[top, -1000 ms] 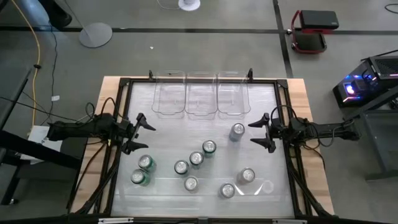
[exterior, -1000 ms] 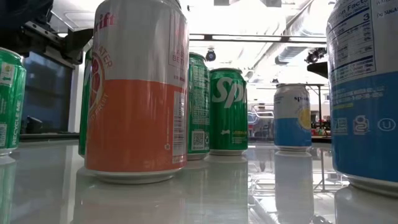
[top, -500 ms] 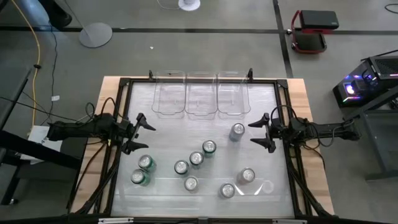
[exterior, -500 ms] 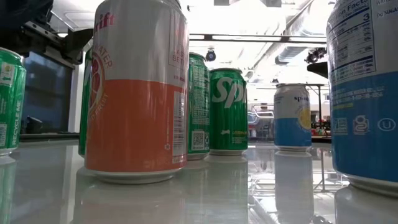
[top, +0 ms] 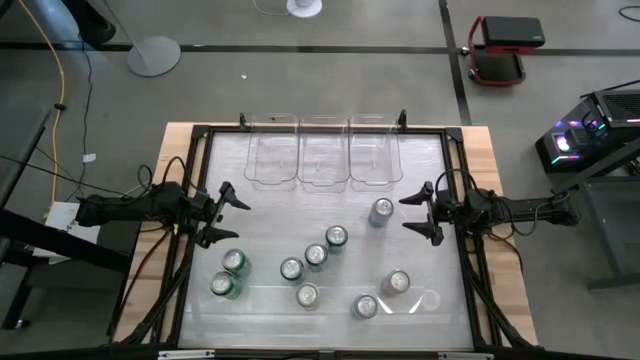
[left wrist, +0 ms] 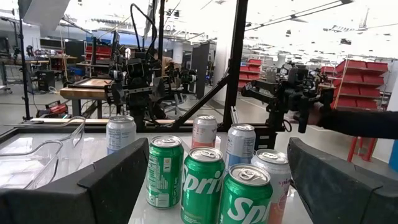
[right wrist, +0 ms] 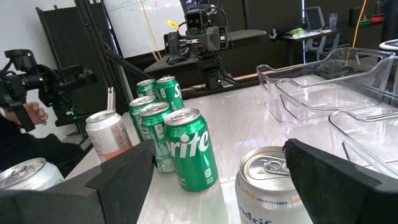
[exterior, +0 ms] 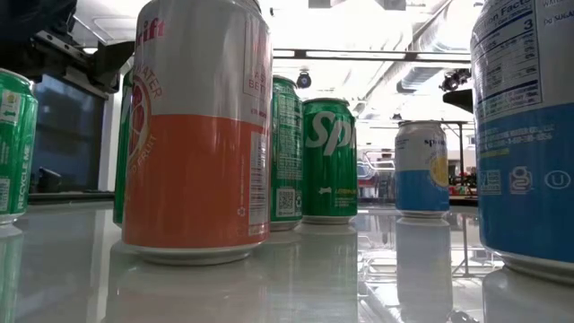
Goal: Sort soda cans
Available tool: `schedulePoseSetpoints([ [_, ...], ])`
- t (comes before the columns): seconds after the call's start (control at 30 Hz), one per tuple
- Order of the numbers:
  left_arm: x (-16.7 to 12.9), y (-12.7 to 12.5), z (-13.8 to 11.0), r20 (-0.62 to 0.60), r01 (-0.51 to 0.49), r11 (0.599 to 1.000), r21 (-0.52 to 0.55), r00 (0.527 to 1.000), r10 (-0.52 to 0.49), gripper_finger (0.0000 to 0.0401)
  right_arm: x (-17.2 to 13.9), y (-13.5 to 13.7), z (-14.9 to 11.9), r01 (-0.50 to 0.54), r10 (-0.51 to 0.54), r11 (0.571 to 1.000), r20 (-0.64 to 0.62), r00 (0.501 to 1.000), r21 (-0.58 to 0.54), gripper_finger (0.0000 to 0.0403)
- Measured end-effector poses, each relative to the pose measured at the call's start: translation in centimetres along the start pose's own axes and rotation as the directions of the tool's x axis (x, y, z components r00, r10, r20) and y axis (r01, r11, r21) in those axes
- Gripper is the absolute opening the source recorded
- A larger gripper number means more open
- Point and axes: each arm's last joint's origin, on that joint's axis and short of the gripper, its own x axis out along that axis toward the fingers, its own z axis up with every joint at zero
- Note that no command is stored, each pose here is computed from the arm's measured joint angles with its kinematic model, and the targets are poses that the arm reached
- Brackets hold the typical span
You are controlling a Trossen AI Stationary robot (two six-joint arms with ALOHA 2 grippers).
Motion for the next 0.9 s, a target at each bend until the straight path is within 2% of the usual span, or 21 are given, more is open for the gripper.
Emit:
schedulePoseSetpoints([
  [0.07, 0.0, 0.0, 0.0, 0.0, 0.0, 1.0, 0.0, 1.0, 0.0, 0.036, 0.0, 0.0, 0.2, 0.018, -0.018, 1.0, 0.02, 1.0, 0.012, 0.0346],
  [0.13, 0.0, 0.0, 0.0, 0.0, 0.0, 1.0, 0.0, 1.0, 0.0, 0.036, 0.0, 0.0, 0.9, 0.006, -0.022, 0.986, 0.093, 0.995, 0.169, 0.0346],
  [0.2, 0.0, 0.0, 0.0, 0.0, 0.0, 1.0, 0.0, 1.0, 0.0, 0.036, -0.2, 0.2, 1.8, -0.033, -0.019, 0.965, 0.196, 0.98, 0.26, 0.0346],
  [0.3, 0.0, 0.0, 0.0, 0.0, 0.0, 1.0, 0.0, 1.0, 0.0, 0.036, -0.7, 0.4, 3.6, -0.069, -0.016, 0.975, 0.38, 0.925, 0.211, 0.0346],
  [0.4, 0.0, 0.0, 0.0, 0.0, 0.0, 1.0, 0.0, 1.0, 0.0, 0.036, -1.6, 0.6, 5.3, -0.09, -0.047, 0.973, 0.56, 0.827, 0.214, 0.0346],
  [0.47, 0.0, 0.0, 0.0, 0.001, 0.0, 1.0, 0.0, 1.0, 0.0, 0.036, -1.9, 0.7, 6.0, -0.139, -0.017, 0.969, 0.62, 0.785, 0.203, 0.0346],
  [0.5, 0.0, 0.0, 0.0, 0.001, 0.0, 1.0, 0.0, 1.0, 0.0, 0.036, -1.9, 0.9, 6.3, -0.16, 0.013, 0.971, 0.622, 0.783, 0.18, 0.0346],
  [0.63, 0.0, 0.0, 0.0, 0.001, -0.001, 1.0, 0.01, 1.0, 0.001, 0.036, -1.2, 1.5, 7.8, -0.209, 0.113, 0.972, 0.57, 0.814, 0.106, 0.0346],
  [0.7, 0.0, 0.0, 0.1, 0.005, -0.001, 0.999, 0.051, 1.0, 0.001, 0.036, -0.4, 1.7, 8.5, -0.17, 0.096, 0.978, 0.465, 0.88, 0.12, 0.0346],
  [0.8, 0.0, 0.0, 0.0, 0.005, -0.001, 0.996, 0.086, 1.0, 0.001, 0.036, 0.5, 1.9, 10.2, -0.029, -0.002, 0.989, 0.208, 0.978, 0.147, 0.0346],
  [0.83, 0.0, 0.0, 0.1, 0.005, -0.001, 0.996, 0.086, 1.0, 0.001, 0.036, 0.6, 1.9, 10.8, 0.033, -0.049, 0.989, 0.11, 0.993, 0.143, 0.0346],
  [0.9, 0.0, 0.0, 0.0, 0.004, -0.001, 0.997, 0.08, 1.0, 0.001, 0.036, 0.5, 1.9, 12.4, 0.158, -0.154, 0.98, -0.045, 0.987, 0.119, 0.0346],
])
